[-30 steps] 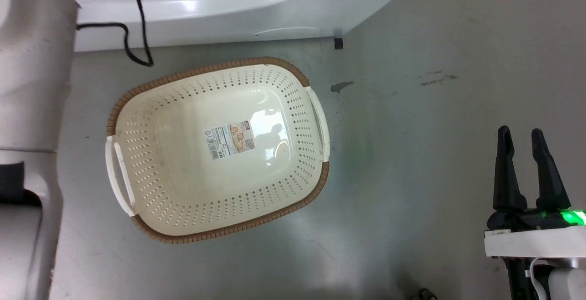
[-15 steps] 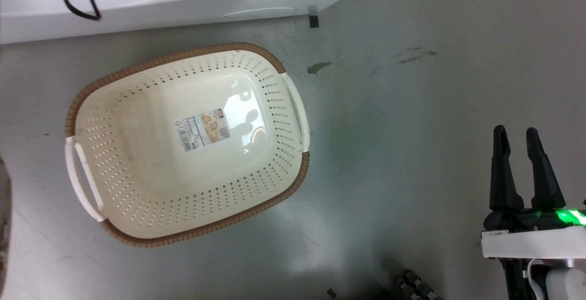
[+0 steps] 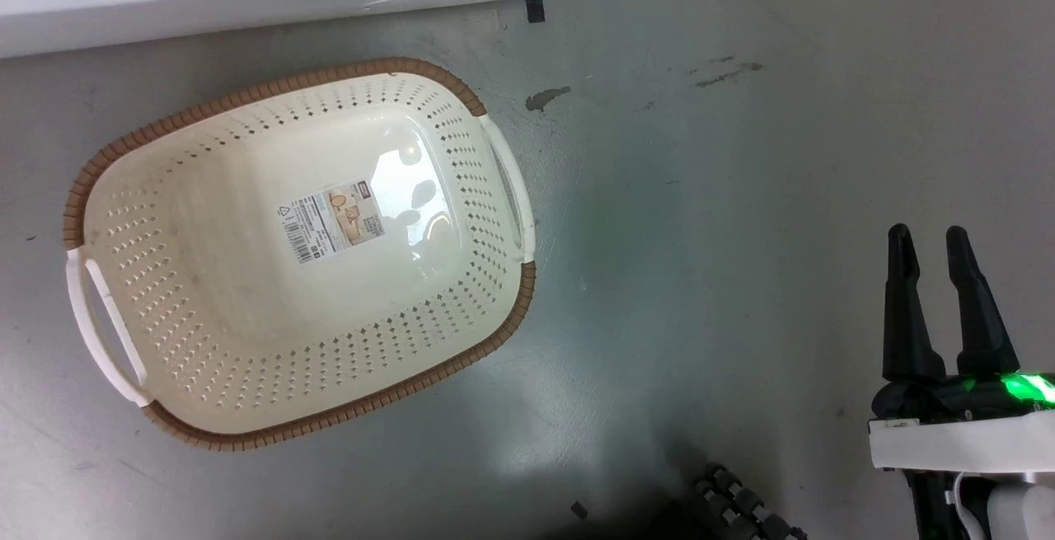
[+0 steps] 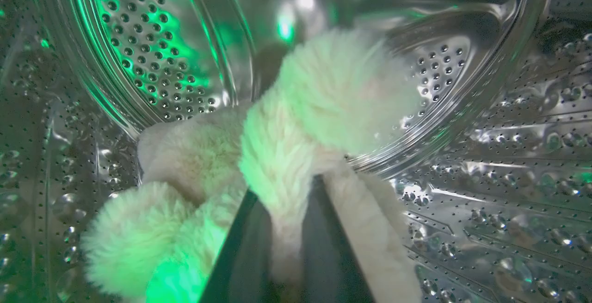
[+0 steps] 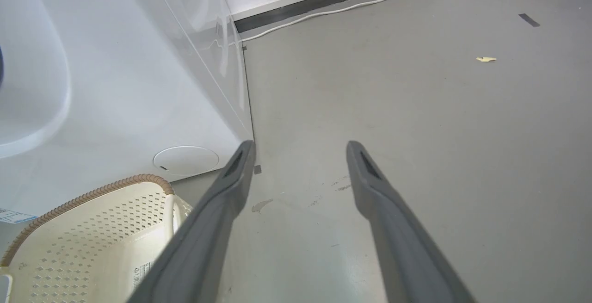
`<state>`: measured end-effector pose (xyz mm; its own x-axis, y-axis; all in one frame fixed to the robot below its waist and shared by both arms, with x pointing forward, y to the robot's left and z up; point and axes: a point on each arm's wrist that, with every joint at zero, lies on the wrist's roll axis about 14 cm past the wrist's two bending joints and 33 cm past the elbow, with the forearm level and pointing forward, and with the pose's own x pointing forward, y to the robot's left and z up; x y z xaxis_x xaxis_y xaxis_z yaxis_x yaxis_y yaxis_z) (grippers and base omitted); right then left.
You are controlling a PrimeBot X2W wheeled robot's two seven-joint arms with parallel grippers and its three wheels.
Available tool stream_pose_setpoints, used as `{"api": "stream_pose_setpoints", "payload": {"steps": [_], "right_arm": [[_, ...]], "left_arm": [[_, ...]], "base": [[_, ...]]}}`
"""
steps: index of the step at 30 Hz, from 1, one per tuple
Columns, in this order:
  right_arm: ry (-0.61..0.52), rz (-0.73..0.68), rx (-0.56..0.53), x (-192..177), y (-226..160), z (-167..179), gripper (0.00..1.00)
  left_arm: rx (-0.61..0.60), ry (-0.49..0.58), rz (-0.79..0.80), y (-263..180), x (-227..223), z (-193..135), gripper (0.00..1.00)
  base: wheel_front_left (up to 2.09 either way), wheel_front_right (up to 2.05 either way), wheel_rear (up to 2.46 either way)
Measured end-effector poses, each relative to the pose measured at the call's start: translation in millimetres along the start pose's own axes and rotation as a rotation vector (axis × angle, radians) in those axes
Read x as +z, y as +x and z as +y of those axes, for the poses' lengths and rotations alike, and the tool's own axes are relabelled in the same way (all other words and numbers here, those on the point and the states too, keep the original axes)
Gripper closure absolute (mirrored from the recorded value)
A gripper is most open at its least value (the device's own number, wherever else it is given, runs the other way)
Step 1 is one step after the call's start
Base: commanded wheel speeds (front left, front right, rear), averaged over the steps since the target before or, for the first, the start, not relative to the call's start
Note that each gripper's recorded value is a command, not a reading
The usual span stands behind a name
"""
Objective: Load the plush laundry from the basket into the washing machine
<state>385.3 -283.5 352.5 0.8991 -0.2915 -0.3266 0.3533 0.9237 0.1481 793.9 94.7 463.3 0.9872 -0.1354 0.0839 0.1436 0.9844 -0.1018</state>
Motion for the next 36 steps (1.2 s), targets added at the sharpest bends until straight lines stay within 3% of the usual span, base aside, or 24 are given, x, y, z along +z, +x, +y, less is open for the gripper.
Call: {"api": "stream_pose_setpoints", "payload": {"steps": [1,2,3,4,20,36], "right_arm": [[-0.001,0.001,-0.001,-0.4,0.1,-0.3,0.0],[-0.001,0.003,-0.002,-0.9,0.2,-0.4,0.0],[-0.001,0.003,-0.002,-0.9,0.2,-0.4,0.0],[0.003,0.005,-0.003,-2.0,0.5,-0.8,0.0],[0.007,-0.011,0.044,-1.4,10.0,14.0,0.0],[0.009,-0.065,0.137,11.9,19.9,44.6,0.0]], "left_arm": [[0.007,-0.002,0.005,0.6,-1.5,1.3,1.0],[0.01,-0.002,0.008,0.9,-2.8,1.9,0.93],[0.01,-0.002,0.008,0.9,-2.8,1.9,0.53],[0.013,0.0,0.019,1.2,-6.3,2.9,0.0],[0.002,-0.004,-0.006,-3.4,12.4,4.2,0.0],[-0.033,-0.011,0.044,-44.1,4.2,-11.8,0.0]], "base": [[0.0,0.0,0.0],[0.0,0.0,0.0],[0.0,0.0,0.0],[0.0,0.0,0.0],[0.0,0.0,0.0],[0.0,0.0,0.0]]}}
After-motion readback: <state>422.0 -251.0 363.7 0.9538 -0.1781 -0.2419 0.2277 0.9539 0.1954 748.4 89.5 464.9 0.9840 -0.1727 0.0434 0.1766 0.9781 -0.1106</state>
